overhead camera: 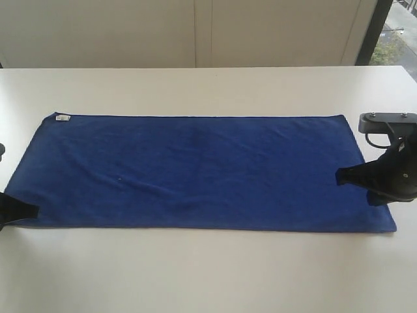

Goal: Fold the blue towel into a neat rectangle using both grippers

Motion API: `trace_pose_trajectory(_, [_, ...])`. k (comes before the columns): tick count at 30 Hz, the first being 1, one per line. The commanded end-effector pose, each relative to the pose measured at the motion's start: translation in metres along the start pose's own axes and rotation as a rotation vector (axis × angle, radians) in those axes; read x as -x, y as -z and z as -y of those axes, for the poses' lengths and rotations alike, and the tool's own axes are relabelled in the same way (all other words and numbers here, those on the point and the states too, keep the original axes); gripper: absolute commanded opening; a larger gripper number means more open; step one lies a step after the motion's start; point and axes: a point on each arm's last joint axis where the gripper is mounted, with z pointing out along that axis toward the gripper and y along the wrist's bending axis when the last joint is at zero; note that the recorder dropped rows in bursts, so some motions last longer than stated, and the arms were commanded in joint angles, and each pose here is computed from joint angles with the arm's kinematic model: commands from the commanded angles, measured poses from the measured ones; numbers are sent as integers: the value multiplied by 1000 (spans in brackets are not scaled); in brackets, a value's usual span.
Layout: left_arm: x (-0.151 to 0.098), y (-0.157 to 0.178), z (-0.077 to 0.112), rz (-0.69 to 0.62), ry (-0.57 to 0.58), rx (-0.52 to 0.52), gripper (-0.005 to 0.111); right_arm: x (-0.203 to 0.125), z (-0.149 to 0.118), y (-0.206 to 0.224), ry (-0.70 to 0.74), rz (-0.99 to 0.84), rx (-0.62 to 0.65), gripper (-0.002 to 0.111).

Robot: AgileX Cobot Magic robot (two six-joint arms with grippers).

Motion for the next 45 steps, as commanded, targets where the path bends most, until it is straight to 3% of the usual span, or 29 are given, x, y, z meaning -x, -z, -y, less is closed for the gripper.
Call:
trace_pose_trajectory(1, [-20, -7, 0, -87, 35, 12, 0, -1, 1, 2, -5, 10, 0, 0])
trace_pose_trajectory(10, [-32, -7, -1, -124, 37, 26, 0, -1, 1, 2, -5, 10, 0, 0])
trace_pose_trajectory(26, [-32, -7, 2, -124, 35, -13, 0, 0, 1, 2, -5, 14, 0, 0])
trace_pose_trajectory(35, [-32, -7, 2, -124, 35, -15, 37, 0, 1, 2, -5, 14, 0, 0])
trace_pose_trajectory(45, [-16, 8, 4, -23, 50, -68, 40, -1, 1, 1, -5, 13, 0, 0])
